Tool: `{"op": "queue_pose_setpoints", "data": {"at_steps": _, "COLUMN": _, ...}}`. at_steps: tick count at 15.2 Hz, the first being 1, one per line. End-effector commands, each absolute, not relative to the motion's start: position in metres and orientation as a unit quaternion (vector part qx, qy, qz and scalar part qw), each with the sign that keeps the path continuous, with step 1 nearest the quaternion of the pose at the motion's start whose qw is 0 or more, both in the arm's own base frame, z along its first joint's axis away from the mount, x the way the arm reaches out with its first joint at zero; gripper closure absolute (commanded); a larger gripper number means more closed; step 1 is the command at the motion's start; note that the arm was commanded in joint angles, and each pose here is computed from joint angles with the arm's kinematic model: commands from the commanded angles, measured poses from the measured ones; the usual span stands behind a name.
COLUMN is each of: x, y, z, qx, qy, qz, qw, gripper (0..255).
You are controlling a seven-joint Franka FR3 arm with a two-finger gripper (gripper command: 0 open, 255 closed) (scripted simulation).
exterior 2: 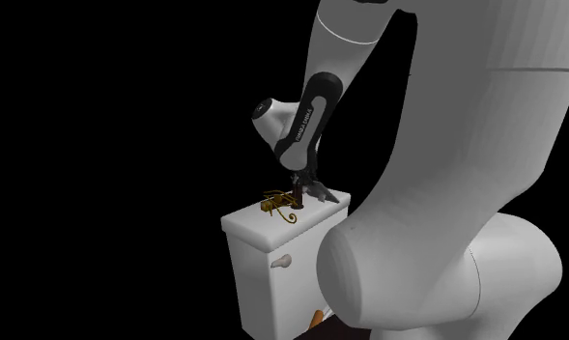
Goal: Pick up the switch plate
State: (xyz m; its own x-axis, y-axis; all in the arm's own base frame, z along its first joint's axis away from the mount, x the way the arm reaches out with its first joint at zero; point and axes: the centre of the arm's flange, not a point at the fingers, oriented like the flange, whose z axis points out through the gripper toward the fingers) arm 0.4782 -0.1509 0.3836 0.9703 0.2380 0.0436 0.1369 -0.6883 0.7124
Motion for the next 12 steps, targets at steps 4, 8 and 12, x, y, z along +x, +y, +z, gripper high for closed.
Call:
{"op": "queue_pose_setpoints", "data": {"at_steps": 4, "x": 0.478, "y": -0.15, "z": 0.41, "qx": 0.916, "qy": 0.102, "qz": 0.066, "qw": 0.381, "gripper": 255}}
{"op": "queue_pose_setpoints", "data": {"at_steps": 8, "x": 0.478, "y": -0.15, "z": 0.431, "qx": 0.916, "qy": 0.102, "qz": 0.066, "qw": 0.381, "gripper": 255}}
{"op": "queue_pose_setpoints", "data": {"at_steps": 12, "x": 0.478, "y": -0.15, "z": 0.443, "qx": 0.916, "qy": 0.102, "qz": 0.066, "qw": 0.381, "gripper": 255}}
